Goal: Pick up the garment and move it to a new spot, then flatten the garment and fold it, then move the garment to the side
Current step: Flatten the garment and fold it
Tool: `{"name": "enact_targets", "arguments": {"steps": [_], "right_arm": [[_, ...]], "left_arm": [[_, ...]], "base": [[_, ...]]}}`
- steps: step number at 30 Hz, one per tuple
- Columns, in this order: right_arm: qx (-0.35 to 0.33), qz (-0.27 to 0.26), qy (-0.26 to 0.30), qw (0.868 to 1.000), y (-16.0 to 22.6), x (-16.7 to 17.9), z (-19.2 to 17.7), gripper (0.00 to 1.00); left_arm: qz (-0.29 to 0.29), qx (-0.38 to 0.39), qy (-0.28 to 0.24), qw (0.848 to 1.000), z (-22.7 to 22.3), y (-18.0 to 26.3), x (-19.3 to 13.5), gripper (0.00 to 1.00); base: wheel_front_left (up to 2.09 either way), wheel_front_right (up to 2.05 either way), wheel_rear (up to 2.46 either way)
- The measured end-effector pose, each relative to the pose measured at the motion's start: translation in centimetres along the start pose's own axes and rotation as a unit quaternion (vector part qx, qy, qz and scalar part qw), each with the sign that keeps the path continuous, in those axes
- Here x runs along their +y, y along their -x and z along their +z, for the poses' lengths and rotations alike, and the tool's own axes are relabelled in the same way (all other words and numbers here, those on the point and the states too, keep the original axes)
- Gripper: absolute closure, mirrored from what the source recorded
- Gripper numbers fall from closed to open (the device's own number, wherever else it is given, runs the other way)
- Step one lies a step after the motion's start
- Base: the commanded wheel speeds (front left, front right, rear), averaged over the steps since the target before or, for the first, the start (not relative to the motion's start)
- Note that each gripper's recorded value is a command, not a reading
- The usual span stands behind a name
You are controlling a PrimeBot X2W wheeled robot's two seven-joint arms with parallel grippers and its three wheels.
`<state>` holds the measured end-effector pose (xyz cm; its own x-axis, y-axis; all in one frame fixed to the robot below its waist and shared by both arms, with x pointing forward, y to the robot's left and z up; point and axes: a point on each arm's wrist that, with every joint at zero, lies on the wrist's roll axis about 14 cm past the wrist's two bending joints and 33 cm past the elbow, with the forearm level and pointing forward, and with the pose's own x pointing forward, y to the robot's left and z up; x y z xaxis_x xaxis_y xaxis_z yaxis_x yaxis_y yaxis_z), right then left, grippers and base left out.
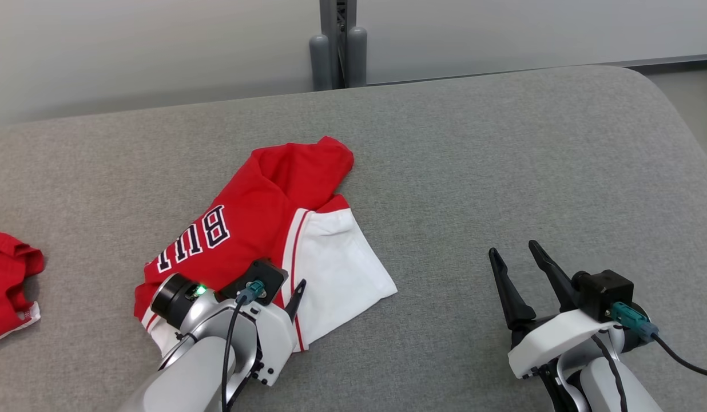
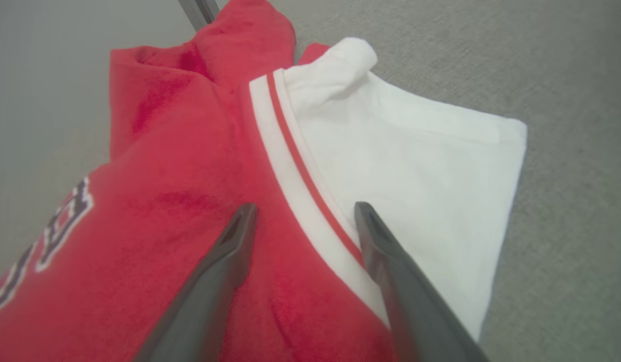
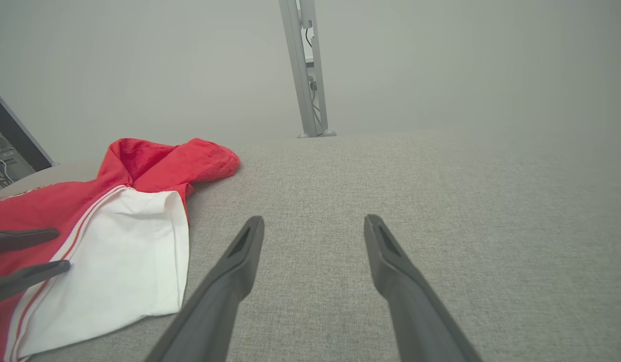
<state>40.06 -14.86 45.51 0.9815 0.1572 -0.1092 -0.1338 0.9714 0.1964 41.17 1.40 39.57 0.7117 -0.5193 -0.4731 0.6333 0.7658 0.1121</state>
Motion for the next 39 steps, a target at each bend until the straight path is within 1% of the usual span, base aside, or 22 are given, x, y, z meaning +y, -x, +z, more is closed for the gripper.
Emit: {"name": "enact_targets", "arguments": {"steps": [6, 7, 8, 9, 11, 14, 19, 21, 27, 33, 37, 39], "right_arm": [[-0.002, -0.013, -0.001, 1.000, 0.5, -0.8, 0.1, 0.00], [-0.002, -0.013, -0.001, 1.000, 0.5, -0.8, 0.1, 0.00], [-0.002, -0.015, -0.001, 1.000, 0.6, -0.9, 0.1, 0.00], [-0.002, -0.015, -0.001, 1.000, 0.6, -0.9, 0.1, 0.00], [-0.004, -0.016, -0.002, 1.000, 0.6, -0.9, 0.2, 0.00], [-0.010, -0.016, -0.002, 1.000, 0.5, -0.9, 0.4, 0.00], [-0.010, 0.000, -0.002, 1.000, 0.3, 0.2, 0.4, 0.00], [-0.009, 0.008, -0.002, 1.000, 0.1, 0.8, 0.3, 0.00], [-0.008, 0.044, -0.002, 0.999, -0.6, 3.3, 0.2, 0.00], [-0.005, 0.082, 0.000, 0.997, -1.2, 6.0, 0.1, 0.00], [-0.003, 0.105, 0.002, 0.994, -1.6, 7.6, 0.0, 0.00], [-0.001, 0.113, 0.002, 0.994, -1.8, 8.2, -0.1, 0.00]], "left_arm": [[-0.003, 0.049, -0.043, 0.998, -1.5, -0.8, -0.5, 0.00], [-0.003, 0.049, -0.043, 0.998, -1.5, -0.8, -0.5, 0.22], [-0.003, 0.055, -0.050, 0.997, -1.8, -0.9, -0.6, 0.95], [-0.003, 0.055, -0.050, 0.997, -1.8, -0.9, -0.6, 1.00], [-0.001, 0.057, -0.050, 0.997, -1.8, -0.9, -0.4, 1.00], [0.007, 0.040, -0.044, 0.998, -1.2, -0.8, 0.1, 1.00], [0.022, -0.031, -0.019, 0.999, 2.3, 0.1, 0.9, 1.00], [0.035, -0.062, -0.012, 0.997, 3.8, 0.8, 1.8, 1.00], [0.098, -0.105, -0.008, 0.990, 5.6, 5.2, 6.4, 1.00], [0.156, -0.113, 0.002, 0.981, 5.1, 10.4, 9.0, 1.00], [0.191, -0.091, 0.016, 0.977, 3.0, 13.2, 10.1, 1.00], [0.195, -0.076, 0.028, 0.977, 1.6, 14.0, 9.9, 1.00]], "base": [[0.00, 0.00, 0.00], [0.00, 0.00, 0.00], [0.00, 0.00, 0.00], [0.00, 0.00, 0.00], [0.00, 0.00, 0.00], [0.00, 0.00, 0.00], [0.00, 0.00, 0.00], [0.00, 0.00, 0.00], [0.00, 0.00, 0.00], [0.00, 0.00, 0.00], [0.00, 0.00, 0.00], [0.00, 0.00, 0.00]]}}
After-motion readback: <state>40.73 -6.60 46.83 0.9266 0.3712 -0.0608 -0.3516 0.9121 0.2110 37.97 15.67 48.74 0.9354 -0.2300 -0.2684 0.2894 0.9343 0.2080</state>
